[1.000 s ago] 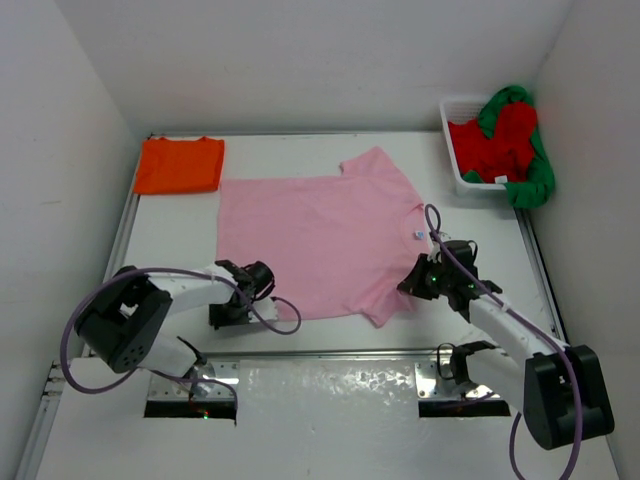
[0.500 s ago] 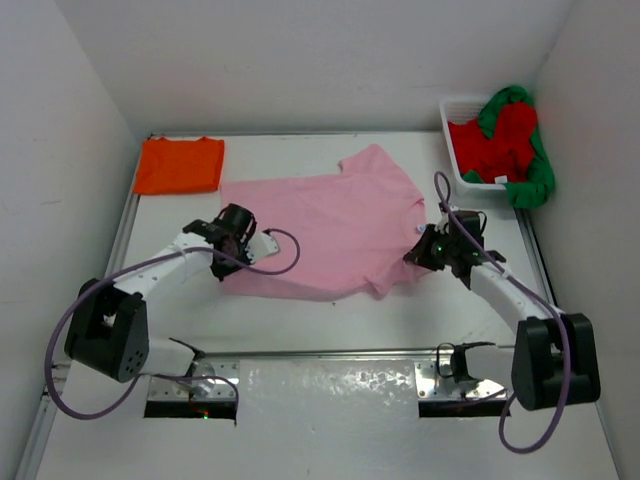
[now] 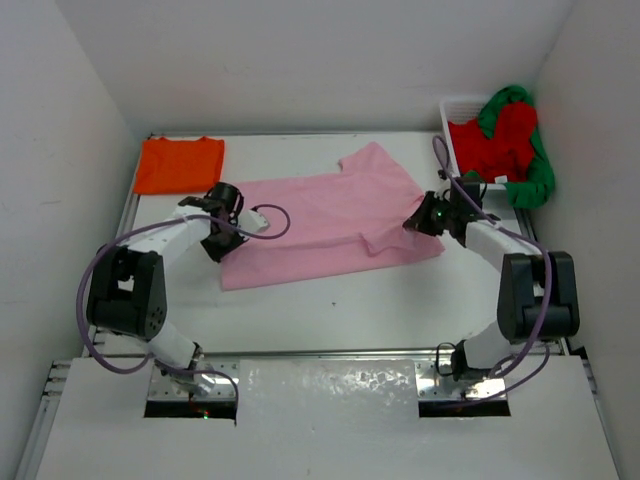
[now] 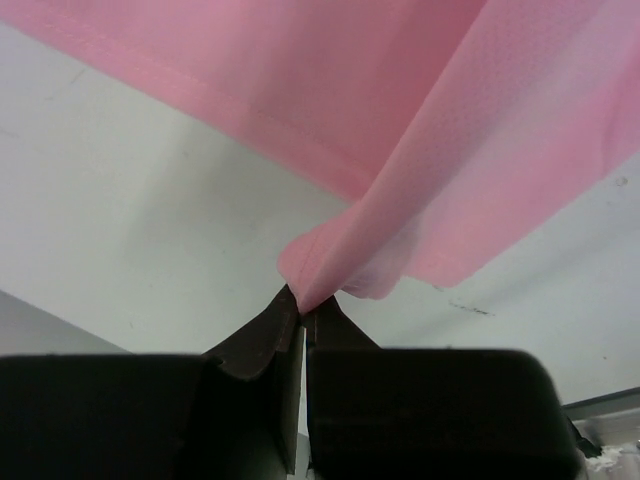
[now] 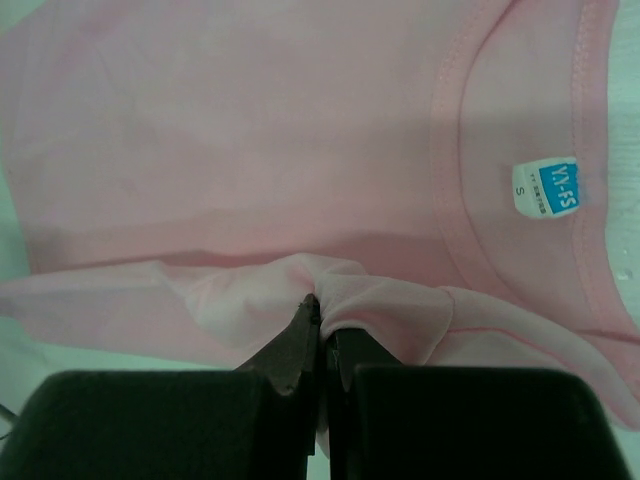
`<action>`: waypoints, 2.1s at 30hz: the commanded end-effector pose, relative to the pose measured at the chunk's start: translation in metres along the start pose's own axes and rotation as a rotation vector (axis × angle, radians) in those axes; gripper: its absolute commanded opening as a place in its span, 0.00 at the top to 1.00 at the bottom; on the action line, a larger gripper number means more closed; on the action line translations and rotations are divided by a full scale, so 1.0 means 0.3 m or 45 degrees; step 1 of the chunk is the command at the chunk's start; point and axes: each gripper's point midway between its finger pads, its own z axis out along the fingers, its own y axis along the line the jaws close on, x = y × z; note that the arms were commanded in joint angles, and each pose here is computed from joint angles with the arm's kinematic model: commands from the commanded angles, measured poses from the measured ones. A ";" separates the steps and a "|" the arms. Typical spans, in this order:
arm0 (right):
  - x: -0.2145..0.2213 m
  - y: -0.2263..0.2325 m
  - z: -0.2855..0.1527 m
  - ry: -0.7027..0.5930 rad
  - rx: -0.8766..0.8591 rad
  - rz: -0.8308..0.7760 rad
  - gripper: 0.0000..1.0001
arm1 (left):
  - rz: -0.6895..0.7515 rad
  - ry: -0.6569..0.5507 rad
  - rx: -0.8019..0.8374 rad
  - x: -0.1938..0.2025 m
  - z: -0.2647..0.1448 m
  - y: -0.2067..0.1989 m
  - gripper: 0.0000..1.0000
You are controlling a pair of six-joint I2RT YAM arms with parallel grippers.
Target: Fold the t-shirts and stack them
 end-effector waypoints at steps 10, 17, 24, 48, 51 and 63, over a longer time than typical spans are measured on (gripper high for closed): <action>-0.107 0.001 0.118 0.011 -0.070 -0.206 1.00 | -0.112 0.052 0.037 0.018 0.046 -0.024 1.00; -0.106 -0.045 0.170 0.081 -0.029 -0.272 0.97 | -0.177 0.098 0.016 0.027 0.091 -0.012 1.00; -0.120 -0.116 0.215 0.124 0.081 -0.321 0.74 | -0.236 0.109 -0.026 0.029 0.104 0.019 0.74; -0.048 -0.256 -0.035 0.137 0.549 -0.256 0.42 | -0.417 -0.197 0.038 -0.064 -0.170 0.068 0.48; 0.002 -0.335 -0.040 0.194 0.615 -0.173 0.40 | -0.401 -0.094 0.058 -0.017 -0.068 -0.008 0.45; 0.146 -0.414 0.067 0.254 0.495 0.135 0.55 | -0.643 -0.075 0.132 0.038 0.129 0.044 0.36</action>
